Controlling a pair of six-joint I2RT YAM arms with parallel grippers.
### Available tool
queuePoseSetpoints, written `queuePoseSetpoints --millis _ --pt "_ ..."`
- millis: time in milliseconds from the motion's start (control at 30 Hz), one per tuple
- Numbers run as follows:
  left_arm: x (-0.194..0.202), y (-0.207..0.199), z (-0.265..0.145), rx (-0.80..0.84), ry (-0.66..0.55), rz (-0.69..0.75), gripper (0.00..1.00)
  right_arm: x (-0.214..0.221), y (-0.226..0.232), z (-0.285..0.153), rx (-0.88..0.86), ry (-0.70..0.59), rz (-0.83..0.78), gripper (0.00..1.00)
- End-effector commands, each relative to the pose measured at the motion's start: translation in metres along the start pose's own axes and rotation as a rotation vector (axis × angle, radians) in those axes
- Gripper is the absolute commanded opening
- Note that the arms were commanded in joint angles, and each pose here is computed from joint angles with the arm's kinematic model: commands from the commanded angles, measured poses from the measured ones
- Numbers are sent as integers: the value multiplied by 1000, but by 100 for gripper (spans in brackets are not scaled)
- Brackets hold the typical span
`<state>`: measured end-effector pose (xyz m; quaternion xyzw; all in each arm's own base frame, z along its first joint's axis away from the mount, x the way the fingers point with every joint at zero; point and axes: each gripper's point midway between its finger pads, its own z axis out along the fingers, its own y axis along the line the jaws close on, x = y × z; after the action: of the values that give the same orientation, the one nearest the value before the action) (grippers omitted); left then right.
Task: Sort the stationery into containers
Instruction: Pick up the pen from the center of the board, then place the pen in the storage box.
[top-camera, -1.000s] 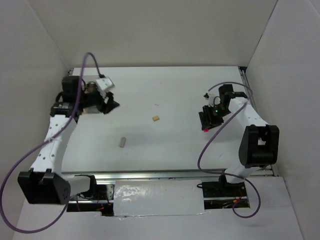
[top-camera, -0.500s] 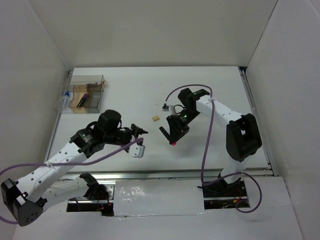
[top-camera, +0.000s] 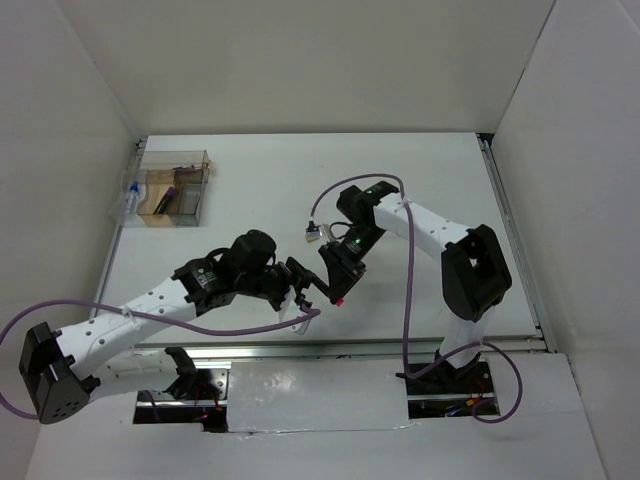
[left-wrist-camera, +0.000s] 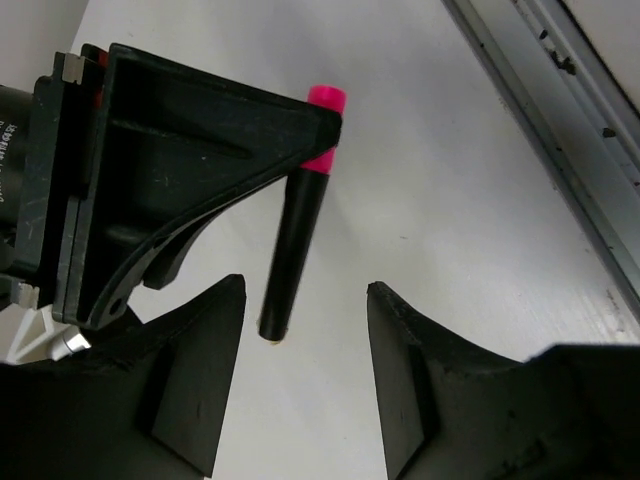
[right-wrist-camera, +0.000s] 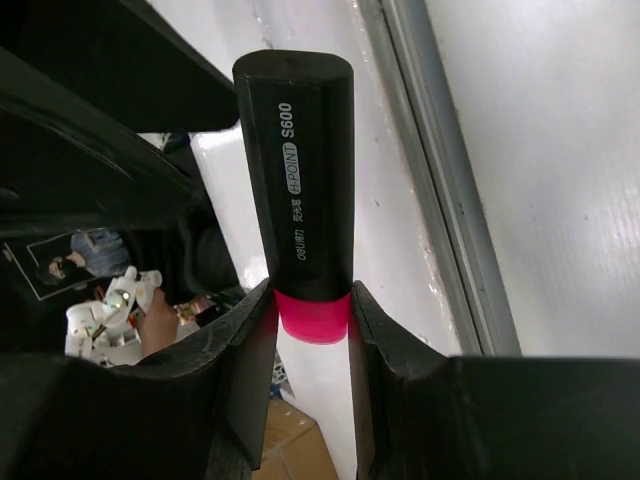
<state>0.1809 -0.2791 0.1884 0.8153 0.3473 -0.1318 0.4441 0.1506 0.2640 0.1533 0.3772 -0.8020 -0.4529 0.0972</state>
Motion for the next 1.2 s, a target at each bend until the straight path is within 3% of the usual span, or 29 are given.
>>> queuePoseSetpoints --millis 0,367,467,500,533,600,633,700,767,867,900,1000,1067,1167 --pt "-1 22 5 -77 15 62 63 -2 18 1 -52 20 -29 0" --pt "-2 9 14 -30 6 64 43 -1 39 1 -120 51 -79 0" --pt "-2 9 13 -32 7 60 33 -1 40 1 -119 52 -83 0" --pt "-1 7 13 -26 9 55 26 -2 41 1 -116 51 -83 0" --pt "-2 8 11 -34 13 52 20 -1 39 1 -111 54 -77 4" --pt "-1 8 11 -41 27 45 6 -2 35 0 -88 58 -67 21" --pt "0 8 8 -54 42 10 3 -3 31 -2 -68 52 -65 36" --pt "0 1 3 -57 56 -50 0 -10 25 -12 -45 7 -52 45" --pt "0 -3 -2 -68 69 -100 0 -20 21 -28 -7 -49 -61 46" --pt "13 3 -16 -178 117 -340 0 -42 -4 -77 134 -259 12 46" --pt "15 7 -21 -221 120 -483 0 -56 -22 -109 199 -386 8 46" --pt "66 22 -55 -354 195 -812 0 -66 -45 -168 352 -594 54 47" --pt "94 34 -76 -445 210 -1005 0 -67 -54 -192 436 -669 72 47" --pt "173 52 -138 -683 280 -1284 0 -60 -68 -200 489 -698 110 46"
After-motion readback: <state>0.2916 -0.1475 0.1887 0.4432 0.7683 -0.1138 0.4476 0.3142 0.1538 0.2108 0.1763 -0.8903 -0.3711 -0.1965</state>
